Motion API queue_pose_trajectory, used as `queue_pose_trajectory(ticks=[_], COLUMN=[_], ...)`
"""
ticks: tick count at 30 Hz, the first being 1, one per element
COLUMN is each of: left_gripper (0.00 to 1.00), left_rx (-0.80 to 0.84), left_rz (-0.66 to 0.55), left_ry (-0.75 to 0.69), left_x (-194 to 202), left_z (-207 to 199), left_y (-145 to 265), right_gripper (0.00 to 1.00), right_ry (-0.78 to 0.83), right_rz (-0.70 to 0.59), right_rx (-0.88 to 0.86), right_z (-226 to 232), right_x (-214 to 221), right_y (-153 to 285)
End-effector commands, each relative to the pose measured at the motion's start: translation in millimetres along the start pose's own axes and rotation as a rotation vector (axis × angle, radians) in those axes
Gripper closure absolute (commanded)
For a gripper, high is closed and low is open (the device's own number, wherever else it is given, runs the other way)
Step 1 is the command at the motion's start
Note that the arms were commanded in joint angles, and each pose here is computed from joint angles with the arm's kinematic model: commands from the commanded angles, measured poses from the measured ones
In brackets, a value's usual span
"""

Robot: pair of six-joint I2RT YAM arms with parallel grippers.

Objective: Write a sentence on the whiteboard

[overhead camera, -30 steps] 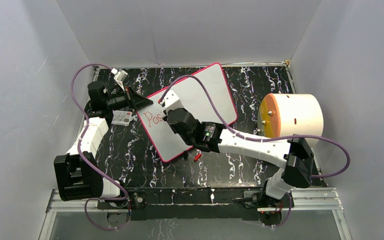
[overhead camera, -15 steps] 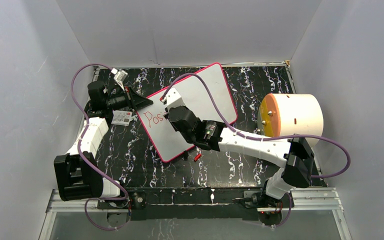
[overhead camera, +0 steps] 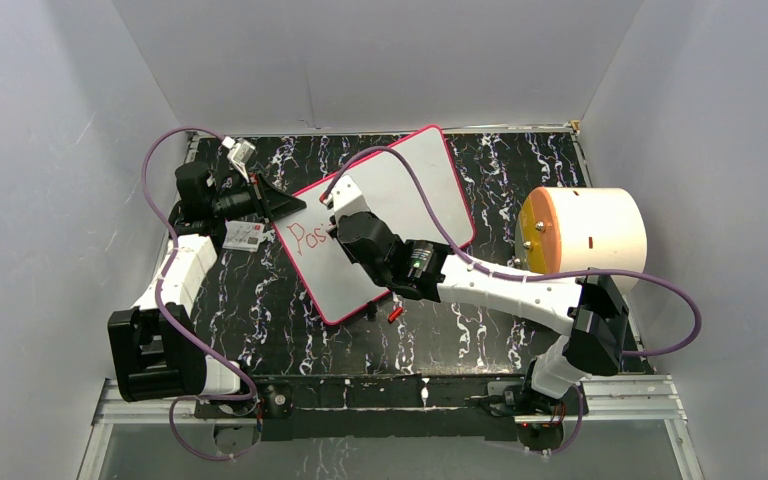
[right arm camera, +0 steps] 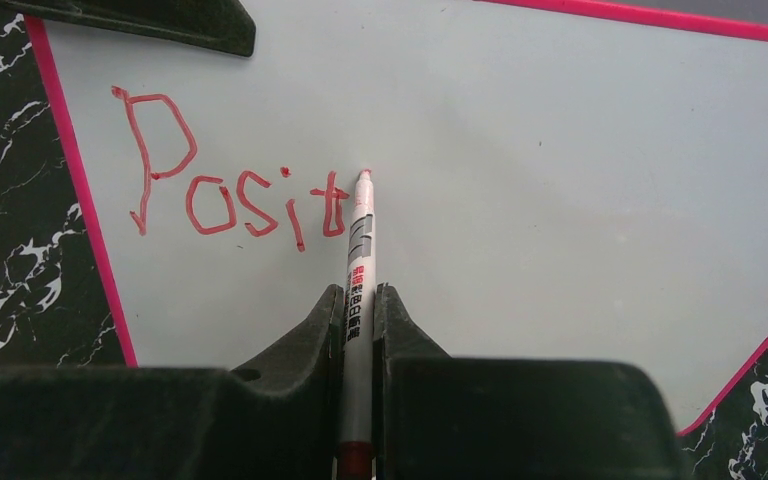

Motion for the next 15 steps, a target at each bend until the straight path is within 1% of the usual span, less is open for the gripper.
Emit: queue_pose_trajectory(ticks=[1,6,15], left_gripper=[1.00,1.00,1.00], left_rx=[-0.111,-0.123,-0.119], left_rz=[0.017,0.014,0.019], left_ry=[0.004,-0.002,0.002], left_x=[12.5,12.4,12.9], left_z=[19.3,19.1,19.8], left_y=[-0.3,0.3,0.0], right_gripper=[1.00,1.00,1.00], right_ry=[-0.045,-0.065,-0.075], right_rz=[-0.034,-0.051,-0.039], right_rx=[0.004,0.011,-0.013], right_z=[-6.2,-11.6,-11.1], right_x=[-13.6,-13.9,-8.7], right_y=[8.3,15.3,17.9])
Point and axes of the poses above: each gripper's point midway between its finger pads, its own y axis back along the fingers, its own z axis along the line the jaws close on, x = y × z, the point moved 9 cm from there along y, back along the fingers, and after that the axes turned 3 degrees about -y, right-handed, at the moved point
